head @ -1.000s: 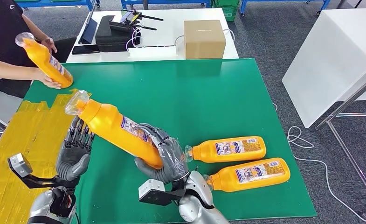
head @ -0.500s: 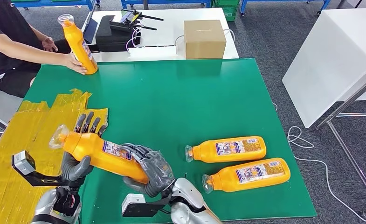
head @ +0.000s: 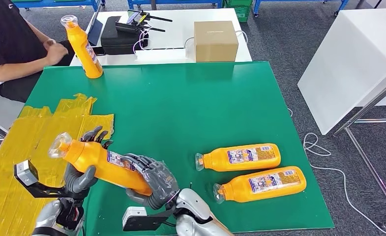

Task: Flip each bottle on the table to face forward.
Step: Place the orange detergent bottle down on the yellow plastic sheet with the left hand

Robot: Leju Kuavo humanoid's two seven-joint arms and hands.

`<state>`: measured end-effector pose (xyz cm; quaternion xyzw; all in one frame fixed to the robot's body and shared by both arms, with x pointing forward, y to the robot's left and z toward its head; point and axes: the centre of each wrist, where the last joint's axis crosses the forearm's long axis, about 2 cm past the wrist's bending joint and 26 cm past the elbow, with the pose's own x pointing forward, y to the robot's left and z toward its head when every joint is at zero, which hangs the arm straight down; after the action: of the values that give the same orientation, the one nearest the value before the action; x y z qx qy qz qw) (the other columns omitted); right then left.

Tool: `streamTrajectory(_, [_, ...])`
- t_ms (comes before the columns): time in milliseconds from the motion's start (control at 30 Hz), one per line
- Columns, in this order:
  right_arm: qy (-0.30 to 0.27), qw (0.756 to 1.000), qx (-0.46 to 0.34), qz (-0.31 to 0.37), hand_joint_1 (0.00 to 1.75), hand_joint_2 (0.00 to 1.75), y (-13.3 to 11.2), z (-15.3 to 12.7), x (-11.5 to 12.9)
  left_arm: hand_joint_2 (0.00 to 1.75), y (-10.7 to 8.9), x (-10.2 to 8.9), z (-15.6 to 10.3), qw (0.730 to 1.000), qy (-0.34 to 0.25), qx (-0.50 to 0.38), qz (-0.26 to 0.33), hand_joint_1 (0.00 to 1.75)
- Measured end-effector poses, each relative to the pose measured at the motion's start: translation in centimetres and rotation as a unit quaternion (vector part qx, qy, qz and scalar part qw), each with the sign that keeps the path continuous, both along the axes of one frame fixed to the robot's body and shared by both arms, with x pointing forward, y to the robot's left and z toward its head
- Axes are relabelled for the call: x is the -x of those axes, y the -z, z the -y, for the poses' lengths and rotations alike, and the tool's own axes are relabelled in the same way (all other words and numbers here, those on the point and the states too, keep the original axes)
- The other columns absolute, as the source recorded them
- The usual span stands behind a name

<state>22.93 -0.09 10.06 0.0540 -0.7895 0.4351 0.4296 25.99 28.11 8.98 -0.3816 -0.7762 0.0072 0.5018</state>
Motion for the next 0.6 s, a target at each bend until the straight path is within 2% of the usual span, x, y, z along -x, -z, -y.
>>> streamTrajectory(467, [-0.003,1.000,0.005,0.006,1.71,1.75,0.05,0.05,-0.07,1.75,0.07,0.05,-0.19,1.000,-0.001,-0.012,0.010,1.75])
streamTrajectory(567, [0.002,1.000,0.005,0.009,0.41,1.75,0.06,0.12,-0.11,1.75,0.12,0.11,-0.28,1.000,-0.001,-0.013,0.010,1.75])
streamTrajectory(600, [0.005,1.000,0.004,0.013,0.00,1.31,0.04,0.15,-0.14,1.75,0.14,0.13,-0.31,1.000,-0.001,-0.014,0.011,1.75])
